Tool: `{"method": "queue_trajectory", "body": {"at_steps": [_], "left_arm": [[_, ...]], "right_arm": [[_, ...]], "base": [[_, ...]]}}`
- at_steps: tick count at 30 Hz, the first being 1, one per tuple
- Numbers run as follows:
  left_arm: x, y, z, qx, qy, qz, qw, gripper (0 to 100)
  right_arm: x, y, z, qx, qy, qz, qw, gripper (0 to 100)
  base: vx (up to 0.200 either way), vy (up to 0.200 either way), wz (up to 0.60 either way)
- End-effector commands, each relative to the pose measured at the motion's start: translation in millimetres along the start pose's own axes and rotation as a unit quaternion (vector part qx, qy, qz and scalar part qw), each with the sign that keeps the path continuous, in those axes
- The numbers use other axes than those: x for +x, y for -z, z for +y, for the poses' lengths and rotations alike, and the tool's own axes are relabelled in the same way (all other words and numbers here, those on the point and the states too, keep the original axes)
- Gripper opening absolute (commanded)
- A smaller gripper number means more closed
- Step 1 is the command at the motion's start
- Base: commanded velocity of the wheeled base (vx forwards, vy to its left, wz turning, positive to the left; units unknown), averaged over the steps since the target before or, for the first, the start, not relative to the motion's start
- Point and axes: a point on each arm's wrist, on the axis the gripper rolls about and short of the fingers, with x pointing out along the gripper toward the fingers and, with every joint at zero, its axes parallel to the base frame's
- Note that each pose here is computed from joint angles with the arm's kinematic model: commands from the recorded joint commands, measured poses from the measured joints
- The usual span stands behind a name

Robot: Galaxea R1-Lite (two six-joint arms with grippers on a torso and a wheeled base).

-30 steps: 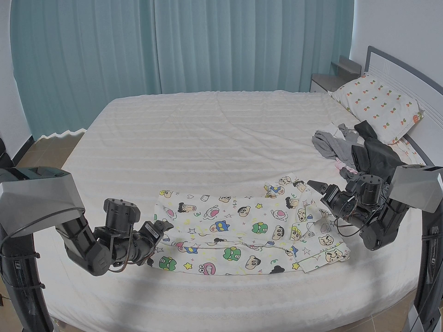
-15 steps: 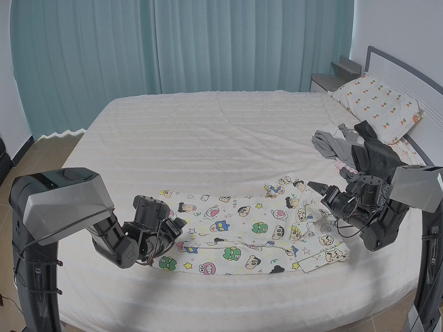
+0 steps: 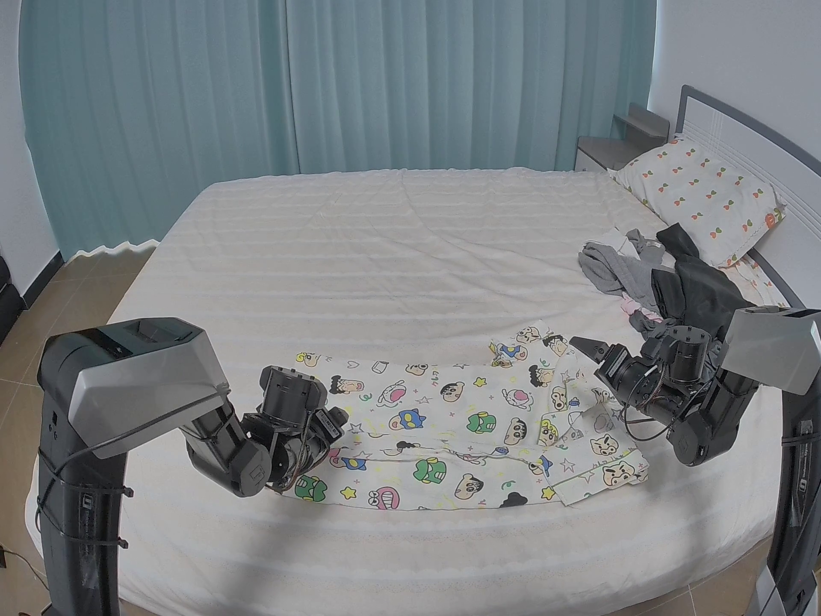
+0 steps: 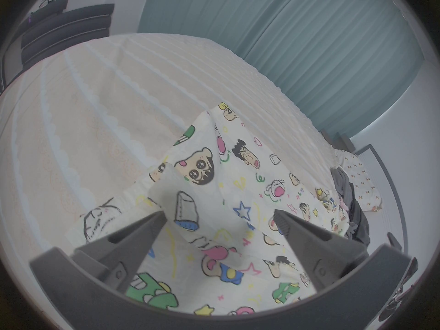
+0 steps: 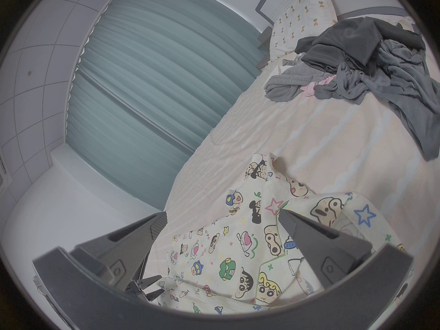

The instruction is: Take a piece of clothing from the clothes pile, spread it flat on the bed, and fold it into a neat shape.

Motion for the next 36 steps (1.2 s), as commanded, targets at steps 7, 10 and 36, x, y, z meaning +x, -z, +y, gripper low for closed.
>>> {"method": "queue_trajectory", "body": {"at_steps": [7, 10, 36], "left_arm": [[7, -2, 2, -0.002, -0.016, -0.025, 0.9996, 0], [8, -7, -3, -0.005, -0.01, -0.034, 0.9993, 0], [30, -34, 6, -0.019, -0.031, -0.054, 0.9979, 100]], "right_arm": [[1, 1, -1, -0.001, -0.002, -0.001, 1.0, 100], [1, 1, -1, -0.004, -0.009, -0.007, 0.9999, 100], [1, 1, -6, -0.008, -0.003, -0.009, 0.9999, 100]], "base": [[0.0, 0.0, 0.0], [0.0, 0.0, 0.0], [0.0, 0.0, 0.0]]}}
